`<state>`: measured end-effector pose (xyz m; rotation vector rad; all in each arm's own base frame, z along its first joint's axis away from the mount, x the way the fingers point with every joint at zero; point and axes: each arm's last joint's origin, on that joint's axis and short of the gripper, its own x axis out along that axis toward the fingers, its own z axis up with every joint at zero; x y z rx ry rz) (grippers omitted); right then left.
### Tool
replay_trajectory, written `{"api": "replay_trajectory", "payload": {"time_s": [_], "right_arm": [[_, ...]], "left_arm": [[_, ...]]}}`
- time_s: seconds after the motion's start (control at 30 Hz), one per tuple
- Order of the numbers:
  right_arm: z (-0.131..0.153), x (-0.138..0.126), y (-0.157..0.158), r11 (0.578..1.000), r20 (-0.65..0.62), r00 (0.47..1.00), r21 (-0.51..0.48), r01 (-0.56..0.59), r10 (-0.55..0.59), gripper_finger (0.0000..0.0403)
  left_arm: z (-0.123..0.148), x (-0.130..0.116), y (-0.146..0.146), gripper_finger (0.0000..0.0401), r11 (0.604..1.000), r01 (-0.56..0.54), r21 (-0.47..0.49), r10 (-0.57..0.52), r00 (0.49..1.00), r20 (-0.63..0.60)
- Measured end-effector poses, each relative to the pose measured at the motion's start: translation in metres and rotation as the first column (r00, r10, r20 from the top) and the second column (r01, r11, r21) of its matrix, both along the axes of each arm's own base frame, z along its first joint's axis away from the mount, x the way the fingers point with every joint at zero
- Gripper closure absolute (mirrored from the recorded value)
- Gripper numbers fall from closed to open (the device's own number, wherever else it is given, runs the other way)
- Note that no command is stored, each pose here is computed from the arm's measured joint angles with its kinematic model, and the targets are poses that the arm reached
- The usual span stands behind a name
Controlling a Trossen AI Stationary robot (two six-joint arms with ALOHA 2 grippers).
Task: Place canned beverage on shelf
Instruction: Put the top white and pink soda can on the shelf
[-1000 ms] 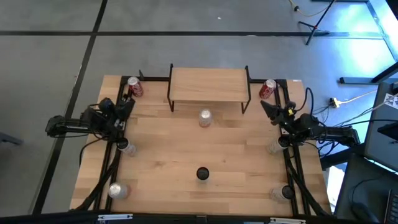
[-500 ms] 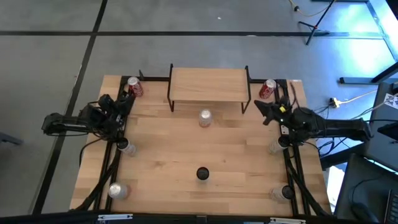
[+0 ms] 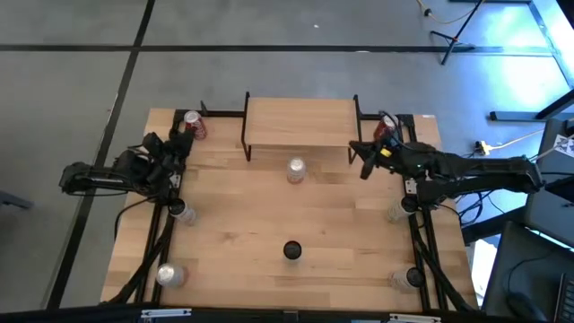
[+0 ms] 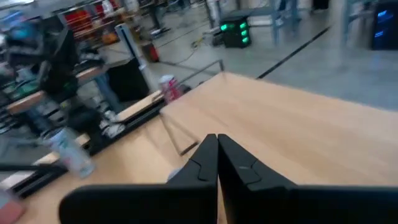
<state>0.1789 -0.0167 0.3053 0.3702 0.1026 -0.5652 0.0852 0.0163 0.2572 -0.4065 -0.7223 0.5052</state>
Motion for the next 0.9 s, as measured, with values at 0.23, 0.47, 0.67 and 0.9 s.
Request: {"api": "replay_trajectory", "payload": {"time_s": [0.23,0.47,0.67,0.9], "right_arm": [[-0.005,0.048,-0.001,1.0,-0.092,0.996,0.002,-0.002,0.002,0.0364],[-0.008,0.1,0.004,0.981,-0.172,0.965,0.036,-0.192,0.196,0.0268],[-0.011,0.131,0.006,0.949,-0.263,0.918,-0.021,-0.314,0.297,0.0183],[-0.026,0.151,0.004,0.94,-0.392,0.883,-0.106,-0.323,0.259,0.0125]], "left_arm": [[-0.01,0.016,-0.002,0.0398,0.996,0.082,-0.015,-0.084,0.991,-0.108],[-0.02,0.029,-0.004,0.0318,0.968,0.23,-0.103,-0.243,0.959,-0.143],[-0.032,0.037,-0.005,0.0232,0.952,0.269,-0.145,-0.298,0.923,-0.244],[-0.046,0.047,-0.008,0.019,0.933,0.32,-0.165,-0.359,0.849,-0.387]]}}
